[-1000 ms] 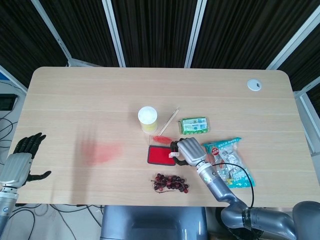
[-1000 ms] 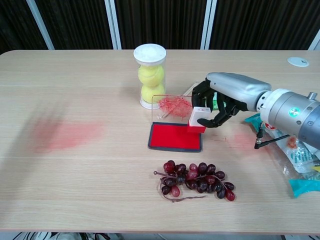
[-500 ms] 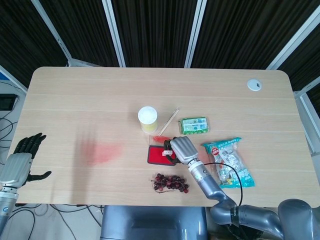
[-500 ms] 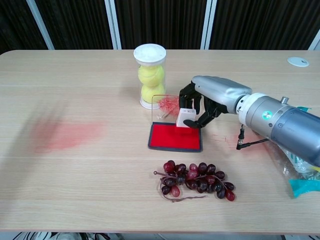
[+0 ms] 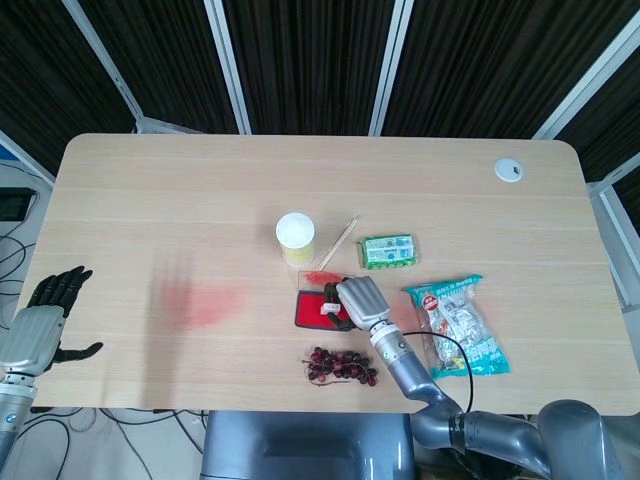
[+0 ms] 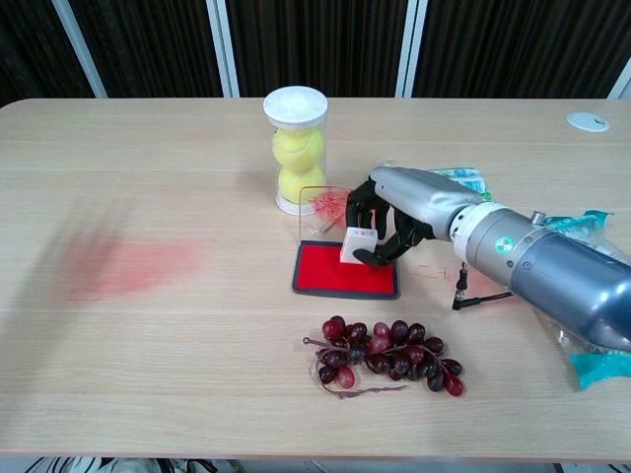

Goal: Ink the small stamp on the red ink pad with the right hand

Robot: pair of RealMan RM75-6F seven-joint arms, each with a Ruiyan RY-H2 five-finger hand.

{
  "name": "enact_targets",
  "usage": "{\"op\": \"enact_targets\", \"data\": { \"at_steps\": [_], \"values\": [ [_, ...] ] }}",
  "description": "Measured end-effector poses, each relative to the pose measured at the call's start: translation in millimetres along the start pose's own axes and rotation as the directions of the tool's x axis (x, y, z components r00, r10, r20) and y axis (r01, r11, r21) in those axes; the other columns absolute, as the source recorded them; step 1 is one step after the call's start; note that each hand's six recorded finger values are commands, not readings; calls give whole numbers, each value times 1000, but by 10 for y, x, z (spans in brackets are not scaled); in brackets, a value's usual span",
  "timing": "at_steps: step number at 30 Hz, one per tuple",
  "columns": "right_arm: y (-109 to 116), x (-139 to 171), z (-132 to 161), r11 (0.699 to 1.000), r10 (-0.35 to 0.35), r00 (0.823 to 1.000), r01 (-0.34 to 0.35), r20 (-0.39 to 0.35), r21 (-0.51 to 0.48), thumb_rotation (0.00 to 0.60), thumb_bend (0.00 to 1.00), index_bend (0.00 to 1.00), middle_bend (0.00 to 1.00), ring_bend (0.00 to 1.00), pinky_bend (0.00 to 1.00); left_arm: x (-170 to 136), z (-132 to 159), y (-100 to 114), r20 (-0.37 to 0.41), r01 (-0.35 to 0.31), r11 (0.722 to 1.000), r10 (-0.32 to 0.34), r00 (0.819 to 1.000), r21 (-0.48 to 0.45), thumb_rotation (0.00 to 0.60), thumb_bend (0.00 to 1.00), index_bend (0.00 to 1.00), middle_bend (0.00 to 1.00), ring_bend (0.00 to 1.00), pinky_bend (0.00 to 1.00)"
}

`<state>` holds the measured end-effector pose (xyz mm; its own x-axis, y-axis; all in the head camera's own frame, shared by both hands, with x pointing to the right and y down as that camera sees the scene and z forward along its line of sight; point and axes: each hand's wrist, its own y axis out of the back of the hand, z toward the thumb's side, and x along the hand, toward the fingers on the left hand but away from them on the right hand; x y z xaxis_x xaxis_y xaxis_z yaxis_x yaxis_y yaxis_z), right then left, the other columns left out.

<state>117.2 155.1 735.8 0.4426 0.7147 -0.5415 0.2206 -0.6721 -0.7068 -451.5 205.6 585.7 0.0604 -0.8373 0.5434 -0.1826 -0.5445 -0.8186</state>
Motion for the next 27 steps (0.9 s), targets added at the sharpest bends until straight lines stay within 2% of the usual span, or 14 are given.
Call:
{"op": "enact_targets", "data": {
  "at_steps": [11, 27],
  "values": [
    [-110, 12, -12, 1000, 12, 1000, -12, 4, 5, 600, 666, 781, 635, 491, 559, -1, 1, 2, 1, -1, 1000, 1, 1000, 0, 600, 46, 0, 0, 0, 0],
    [-13, 19, 13, 1000, -13, 1000, 13, -2, -22, 600, 668, 785, 638, 492, 559, -2, 2, 3, 2, -3, 1000, 3, 1000, 1, 600, 46, 0, 0, 0, 0]
  ]
}}
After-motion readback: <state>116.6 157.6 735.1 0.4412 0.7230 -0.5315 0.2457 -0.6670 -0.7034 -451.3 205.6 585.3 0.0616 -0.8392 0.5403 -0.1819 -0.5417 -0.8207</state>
